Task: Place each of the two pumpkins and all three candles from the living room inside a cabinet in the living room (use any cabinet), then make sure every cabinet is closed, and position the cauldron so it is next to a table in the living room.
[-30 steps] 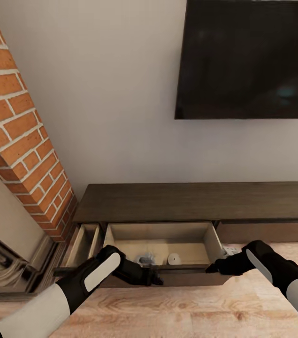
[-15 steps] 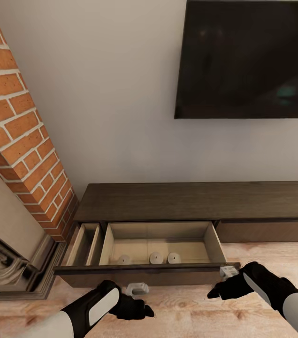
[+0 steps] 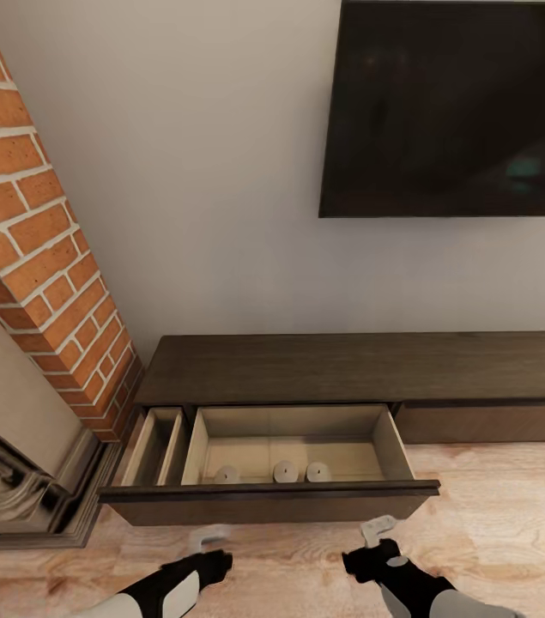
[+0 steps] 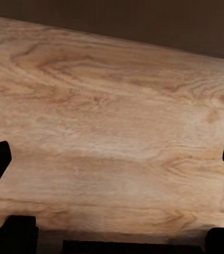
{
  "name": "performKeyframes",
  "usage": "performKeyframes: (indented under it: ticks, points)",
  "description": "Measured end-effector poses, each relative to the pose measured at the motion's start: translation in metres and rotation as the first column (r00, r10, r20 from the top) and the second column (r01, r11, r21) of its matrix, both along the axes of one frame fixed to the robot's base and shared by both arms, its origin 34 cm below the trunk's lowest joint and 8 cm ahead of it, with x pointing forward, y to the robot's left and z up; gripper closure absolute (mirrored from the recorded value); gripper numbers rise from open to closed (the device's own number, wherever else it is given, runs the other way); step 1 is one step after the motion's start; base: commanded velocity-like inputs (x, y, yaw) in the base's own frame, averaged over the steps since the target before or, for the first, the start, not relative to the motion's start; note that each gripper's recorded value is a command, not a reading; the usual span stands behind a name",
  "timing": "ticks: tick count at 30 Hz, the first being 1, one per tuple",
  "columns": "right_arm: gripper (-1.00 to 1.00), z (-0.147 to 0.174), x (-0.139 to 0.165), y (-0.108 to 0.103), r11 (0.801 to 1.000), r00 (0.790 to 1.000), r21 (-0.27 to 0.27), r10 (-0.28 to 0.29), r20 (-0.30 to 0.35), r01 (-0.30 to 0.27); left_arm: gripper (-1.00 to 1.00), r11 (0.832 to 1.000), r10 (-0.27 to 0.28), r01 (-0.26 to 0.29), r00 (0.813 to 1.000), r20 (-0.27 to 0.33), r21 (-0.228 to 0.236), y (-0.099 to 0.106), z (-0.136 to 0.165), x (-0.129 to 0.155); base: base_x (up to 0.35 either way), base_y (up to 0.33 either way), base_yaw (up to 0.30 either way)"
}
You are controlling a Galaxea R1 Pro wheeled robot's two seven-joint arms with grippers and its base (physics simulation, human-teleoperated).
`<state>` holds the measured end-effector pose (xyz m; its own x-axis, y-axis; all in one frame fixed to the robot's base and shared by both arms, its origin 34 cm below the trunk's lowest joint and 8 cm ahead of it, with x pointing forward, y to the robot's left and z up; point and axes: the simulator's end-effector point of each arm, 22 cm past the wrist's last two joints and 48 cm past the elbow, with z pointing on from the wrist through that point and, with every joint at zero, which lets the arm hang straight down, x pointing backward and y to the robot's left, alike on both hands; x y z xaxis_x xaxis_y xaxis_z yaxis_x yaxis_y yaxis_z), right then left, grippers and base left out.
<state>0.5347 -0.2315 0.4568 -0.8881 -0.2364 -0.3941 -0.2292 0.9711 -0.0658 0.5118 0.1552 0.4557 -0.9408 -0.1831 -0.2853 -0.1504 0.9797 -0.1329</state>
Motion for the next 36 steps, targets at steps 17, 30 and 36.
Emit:
performKeyframes:
  ticks: [17, 30, 36]
  points:
    - [-1.0, 0.018, 0.027, 0.026, 0.974, 0.962, 0.076, -0.223, 0.158, 0.213, -1.0, 0.995, -0.089, 0.076, 0.977, 0.194, 0.07, -0.004, 0.021, 0.046, 0.0, 0.0, 0.0]
    - [-1.0, 0.032, 0.046, 0.026, 0.968, 0.938, 0.111, -0.245, 0.247, 0.223, -1.0, 0.982, -0.175, 0.154, 0.96, 0.22, 0.108, -0.003, 0.025, 0.052, 0.0, 0.0, -0.033]
    - [-1.0, 0.032, 0.045, 0.027, 0.97, 0.94, 0.11, -0.238, 0.246, 0.217, -1.0, 0.984, -0.163, 0.144, 0.962, 0.219, 0.102, -0.003, 0.025, 0.052, 0.0, 0.0, -0.002]
